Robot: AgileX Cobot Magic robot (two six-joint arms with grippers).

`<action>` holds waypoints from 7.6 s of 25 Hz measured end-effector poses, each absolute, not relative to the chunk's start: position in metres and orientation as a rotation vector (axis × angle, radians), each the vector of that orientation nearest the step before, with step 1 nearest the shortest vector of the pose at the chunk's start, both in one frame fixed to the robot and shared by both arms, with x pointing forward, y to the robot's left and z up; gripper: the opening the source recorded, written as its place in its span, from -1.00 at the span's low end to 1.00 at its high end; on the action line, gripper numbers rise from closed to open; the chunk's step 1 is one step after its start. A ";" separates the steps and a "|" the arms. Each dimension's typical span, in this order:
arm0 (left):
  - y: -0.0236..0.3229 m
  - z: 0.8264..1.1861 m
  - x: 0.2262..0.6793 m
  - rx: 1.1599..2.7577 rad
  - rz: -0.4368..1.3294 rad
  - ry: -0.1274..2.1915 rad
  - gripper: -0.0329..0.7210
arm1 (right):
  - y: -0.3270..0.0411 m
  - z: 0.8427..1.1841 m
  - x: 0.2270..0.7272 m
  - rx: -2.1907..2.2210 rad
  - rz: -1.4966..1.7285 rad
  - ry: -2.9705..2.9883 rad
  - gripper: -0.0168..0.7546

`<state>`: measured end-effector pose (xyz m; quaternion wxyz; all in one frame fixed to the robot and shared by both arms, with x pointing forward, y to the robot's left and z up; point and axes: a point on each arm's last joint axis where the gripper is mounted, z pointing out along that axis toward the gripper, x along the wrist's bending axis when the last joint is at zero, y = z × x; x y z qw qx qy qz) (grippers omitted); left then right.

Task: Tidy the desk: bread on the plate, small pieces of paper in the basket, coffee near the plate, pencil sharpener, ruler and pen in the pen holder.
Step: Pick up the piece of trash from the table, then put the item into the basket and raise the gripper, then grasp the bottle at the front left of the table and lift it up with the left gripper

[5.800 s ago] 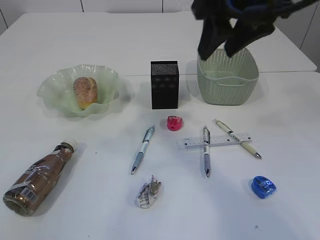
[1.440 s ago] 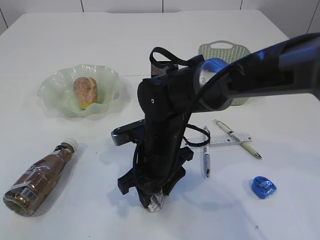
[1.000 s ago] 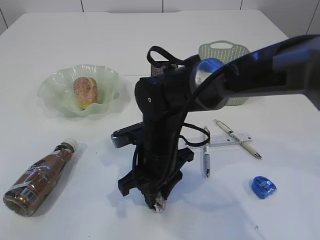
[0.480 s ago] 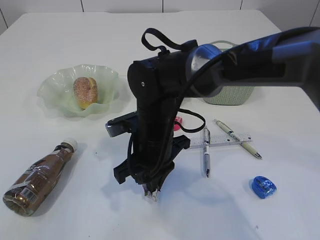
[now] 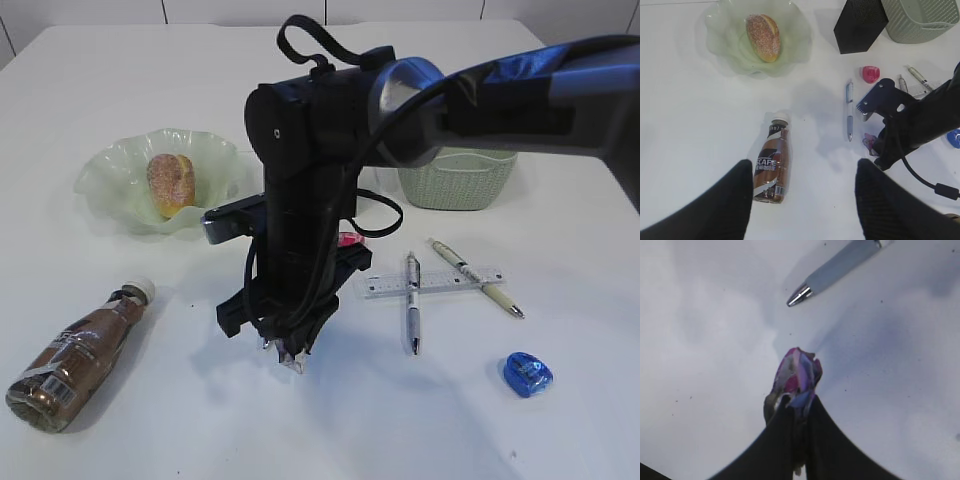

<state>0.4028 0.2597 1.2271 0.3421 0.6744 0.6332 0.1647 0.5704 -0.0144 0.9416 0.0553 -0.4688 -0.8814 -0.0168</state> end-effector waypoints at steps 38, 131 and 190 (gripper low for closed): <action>0.260 1.227 0.403 1.754 0.428 1.647 0.30 | -0.159 1.098 0.706 -2.165 -0.700 -2.767 -0.88; 0.251 1.186 0.441 1.873 0.288 1.752 0.45 | -0.284 1.188 0.547 -2.582 -0.679 -2.369 0.32; 0.186 0.928 0.590 2.633 0.011 1.894 0.66 | -0.284 1.169 0.437 -2.420 -0.719 -2.410 0.32</action>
